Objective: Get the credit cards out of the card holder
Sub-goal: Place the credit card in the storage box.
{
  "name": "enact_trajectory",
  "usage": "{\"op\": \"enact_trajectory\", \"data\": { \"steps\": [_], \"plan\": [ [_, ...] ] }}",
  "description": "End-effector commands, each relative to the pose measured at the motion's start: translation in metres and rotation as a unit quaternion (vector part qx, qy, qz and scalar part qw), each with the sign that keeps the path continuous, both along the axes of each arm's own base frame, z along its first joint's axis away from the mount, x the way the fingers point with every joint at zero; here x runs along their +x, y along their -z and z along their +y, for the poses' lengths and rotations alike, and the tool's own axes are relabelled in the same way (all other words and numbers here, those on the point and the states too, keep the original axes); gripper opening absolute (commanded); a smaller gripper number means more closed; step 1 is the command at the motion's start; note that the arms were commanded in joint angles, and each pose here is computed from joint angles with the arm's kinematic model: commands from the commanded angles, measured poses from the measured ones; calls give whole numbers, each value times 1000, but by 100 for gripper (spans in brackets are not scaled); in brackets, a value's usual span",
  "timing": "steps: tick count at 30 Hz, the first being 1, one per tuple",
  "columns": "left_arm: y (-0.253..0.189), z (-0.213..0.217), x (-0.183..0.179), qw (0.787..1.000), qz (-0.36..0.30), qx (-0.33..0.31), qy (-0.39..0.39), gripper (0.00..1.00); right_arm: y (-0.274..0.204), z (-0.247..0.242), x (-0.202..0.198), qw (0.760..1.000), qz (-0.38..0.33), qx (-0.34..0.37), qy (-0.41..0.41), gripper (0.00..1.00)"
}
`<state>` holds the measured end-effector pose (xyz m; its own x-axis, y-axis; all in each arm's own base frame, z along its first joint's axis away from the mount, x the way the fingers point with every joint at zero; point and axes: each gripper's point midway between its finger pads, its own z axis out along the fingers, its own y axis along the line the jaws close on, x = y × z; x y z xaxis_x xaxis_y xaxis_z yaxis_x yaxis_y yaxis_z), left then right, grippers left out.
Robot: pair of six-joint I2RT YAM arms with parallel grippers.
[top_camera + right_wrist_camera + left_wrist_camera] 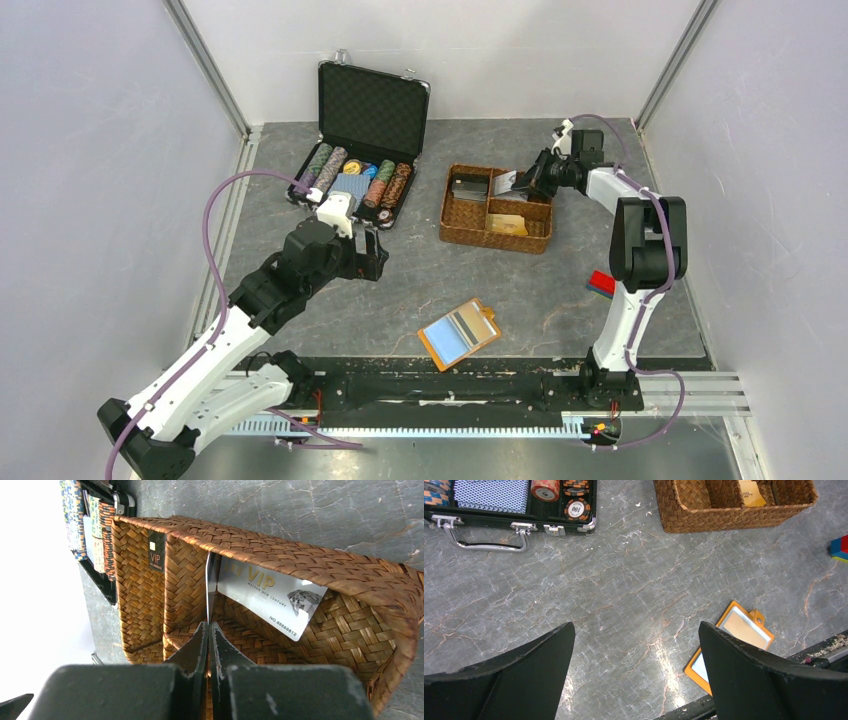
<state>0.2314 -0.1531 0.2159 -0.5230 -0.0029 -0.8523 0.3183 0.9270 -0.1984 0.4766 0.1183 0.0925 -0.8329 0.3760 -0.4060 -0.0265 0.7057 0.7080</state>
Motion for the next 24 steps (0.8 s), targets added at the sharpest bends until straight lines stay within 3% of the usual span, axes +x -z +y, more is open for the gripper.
{"op": "enact_trajectory", "data": {
  "steps": [1,24],
  "plan": [
    [-16,2,4,1000,-30,3,6,100,-9,-1,16,1000,-19,-2,5,0],
    [-19,5,2,999,-36,0,4,100,0,-19,30,998,-5,-58,39,31]
  ]
}}
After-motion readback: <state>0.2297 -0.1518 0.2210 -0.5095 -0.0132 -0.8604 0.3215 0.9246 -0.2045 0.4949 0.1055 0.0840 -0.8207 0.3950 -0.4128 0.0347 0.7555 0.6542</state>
